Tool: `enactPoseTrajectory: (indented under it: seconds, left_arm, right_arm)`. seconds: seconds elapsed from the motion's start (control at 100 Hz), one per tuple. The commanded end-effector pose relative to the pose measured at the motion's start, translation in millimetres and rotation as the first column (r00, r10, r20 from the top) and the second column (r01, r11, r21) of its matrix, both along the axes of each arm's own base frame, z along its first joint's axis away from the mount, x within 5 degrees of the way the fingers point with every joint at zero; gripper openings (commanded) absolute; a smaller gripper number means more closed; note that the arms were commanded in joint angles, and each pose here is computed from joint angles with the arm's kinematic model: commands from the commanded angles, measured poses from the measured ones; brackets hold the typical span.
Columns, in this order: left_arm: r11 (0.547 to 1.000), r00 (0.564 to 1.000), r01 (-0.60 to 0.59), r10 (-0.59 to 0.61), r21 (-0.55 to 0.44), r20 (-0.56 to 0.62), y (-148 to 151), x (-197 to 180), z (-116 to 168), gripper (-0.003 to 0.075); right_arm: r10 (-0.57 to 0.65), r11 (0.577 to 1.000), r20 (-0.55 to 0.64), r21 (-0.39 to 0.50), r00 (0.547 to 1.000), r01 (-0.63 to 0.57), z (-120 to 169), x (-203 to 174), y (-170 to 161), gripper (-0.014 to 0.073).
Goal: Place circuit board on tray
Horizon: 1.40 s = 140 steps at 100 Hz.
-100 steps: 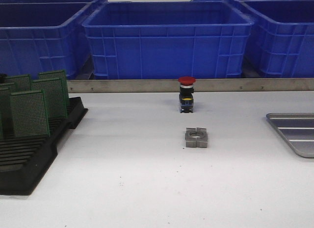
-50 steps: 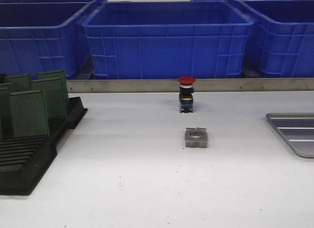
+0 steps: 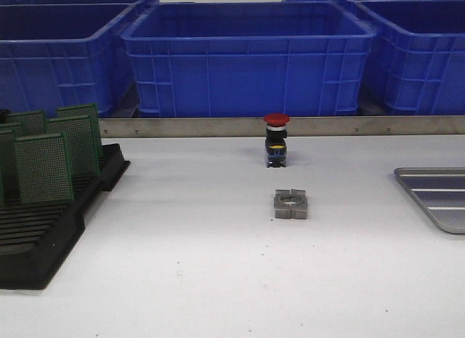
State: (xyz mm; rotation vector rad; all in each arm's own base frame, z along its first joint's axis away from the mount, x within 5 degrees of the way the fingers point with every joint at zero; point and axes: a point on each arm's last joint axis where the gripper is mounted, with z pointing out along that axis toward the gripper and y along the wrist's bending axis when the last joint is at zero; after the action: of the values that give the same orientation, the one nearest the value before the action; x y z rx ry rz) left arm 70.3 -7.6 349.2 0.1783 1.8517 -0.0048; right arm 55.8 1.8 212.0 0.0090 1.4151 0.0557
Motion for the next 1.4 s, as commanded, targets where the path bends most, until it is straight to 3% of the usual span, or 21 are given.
enactPoseTrajectory:
  seconds: [0.0, 0.1, 0.25, 0.6, 0.69, 0.87, 0.92, 1.14, 1.39]
  left_arm:
    - [0.999, 0.998, 0.030, -0.027, 0.040, -0.064, -2.3, 14.8, 26.6, -0.0019]
    - [0.993, 0.983, 0.082, -0.067, 0.081, -0.174, -6.0, 34.8, 42.3, -0.0019]
    - [0.994, 0.971, 0.096, -0.081, 0.058, -0.226, -9.8, 63.6, 51.7, -0.0019]
    - [0.993, 0.922, 0.108, -0.083, 0.045, -0.377, -13.2, 104.0, 29.5, -0.0008]
    - [0.993, 0.912, 0.112, -0.093, 0.025, -0.399, -14.8, 109.6, 25.5, 0.0080]
    - [0.993, 0.909, 0.111, -0.087, 0.035, -0.407, -14.3, 112.2, 23.7, 0.0444]
    - [0.993, 0.911, 0.108, -0.079, 0.050, -0.406, -13.3, 112.4, 23.7, 0.0489]
    - [0.993, 0.924, 0.105, -0.077, 0.056, -0.374, -13.1, 114.3, 26.9, 0.0493]
    - [0.966, 0.947, 0.181, -0.121, 0.184, -0.297, -14.4, 137.9, 49.2, 0.0493]
  right_arm:
    - [0.008, 1.000, 0.094, -0.002, 0.996, -0.008, 6.3, -2.8, 0.7, -0.0068]
    - [0.008, 1.000, 0.094, -0.002, 0.996, -0.008, 6.3, -2.8, 0.7, -0.0068]
    - [0.008, 1.000, 0.094, -0.002, 0.996, -0.008, 6.3, -2.8, 0.7, -0.0068]
    - [0.008, 1.000, 0.094, -0.002, 0.996, -0.008, 6.3, -2.8, 0.7, -0.0068]
    - [0.008, 1.000, 0.094, -0.002, 0.996, -0.008, 6.3, -2.8, 0.7, -0.0068]
    - [0.008, 1.000, 0.094, -0.002, 0.996, -0.008, 6.3, -2.8, 0.7, -0.0068]
    - [0.008, 1.000, 0.094, -0.002, 0.996, -0.008, 6.3, -2.8, 0.7, -0.0068]
    - [0.008, 1.000, 0.094, -0.002, 0.996, -0.008, 6.3, -2.8, 0.7, -0.0068]
    - [0.008, 1.000, 0.094, -0.002, 0.996, -0.008, 6.3, -2.8, 0.7, -0.0068]
